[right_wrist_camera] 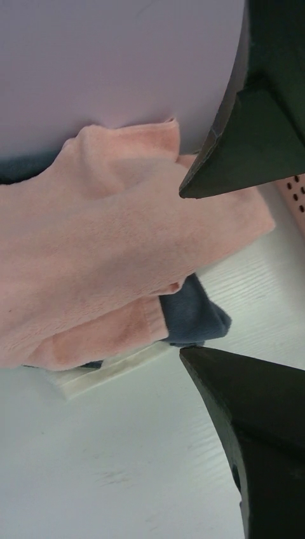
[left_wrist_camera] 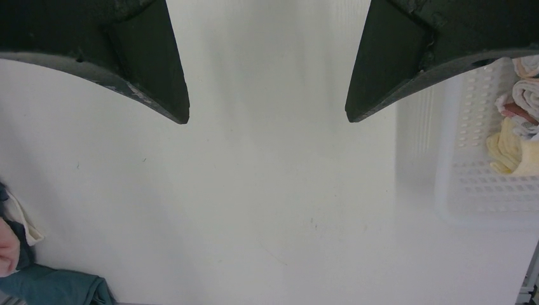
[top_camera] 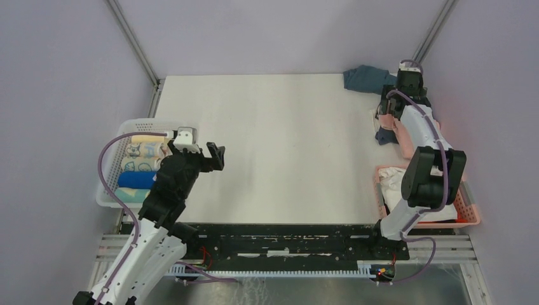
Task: Roll the towels
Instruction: Pick up the towel at the corner of the board.
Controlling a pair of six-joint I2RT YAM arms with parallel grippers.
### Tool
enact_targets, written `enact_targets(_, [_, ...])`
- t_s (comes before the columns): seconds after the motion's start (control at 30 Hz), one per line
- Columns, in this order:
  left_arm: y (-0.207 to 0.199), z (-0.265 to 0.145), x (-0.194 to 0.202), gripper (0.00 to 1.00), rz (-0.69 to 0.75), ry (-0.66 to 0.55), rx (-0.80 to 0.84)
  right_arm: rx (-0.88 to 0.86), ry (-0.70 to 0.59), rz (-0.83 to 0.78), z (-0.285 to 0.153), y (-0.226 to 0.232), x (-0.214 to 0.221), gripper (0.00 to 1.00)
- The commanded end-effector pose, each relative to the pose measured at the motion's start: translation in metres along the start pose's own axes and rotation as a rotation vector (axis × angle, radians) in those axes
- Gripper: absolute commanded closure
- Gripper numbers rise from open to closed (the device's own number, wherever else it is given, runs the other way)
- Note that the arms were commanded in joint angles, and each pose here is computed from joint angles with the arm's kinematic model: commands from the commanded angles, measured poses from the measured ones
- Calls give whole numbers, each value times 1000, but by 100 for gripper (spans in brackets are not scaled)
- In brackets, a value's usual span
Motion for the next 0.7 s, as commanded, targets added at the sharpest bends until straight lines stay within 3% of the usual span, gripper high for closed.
enact_targets(0.0, [-1,8,-6,1,50,-33,0,-72,-56,-29,37,5,-23,8])
enact_targets(0.3, [-1,17,1,1,62,21,-10,-31,5,-85,92,5,-9,30])
enact_targets(0.43, [-3,18,2,1,64,29,5,30,2,-86,95,-9,-11,53])
enact_targets(0.5, [-3,18,2,1,61,29,12,50,-11,-93,91,-15,-14,70])
enact_targets(0.57, [-4,18,1,1,59,26,18,60,-35,-97,82,-21,-19,95])
enact_targets(0.6, [-4,17,0,1,57,21,19,66,-50,-93,75,-24,-23,100])
enact_targets(0.67, [-4,16,-1,1,53,15,23,73,-96,-85,55,-33,-35,100])
Point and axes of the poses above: each gripper's point midway between its finger pads, its own z axis out along the fingers, its own y axis along the line the jaws close on, x = y × z, the point moved 10 cm from there along -z, back along the fingers, and after that the axes turned 9 degrees about -z, right-handed, at the moved point
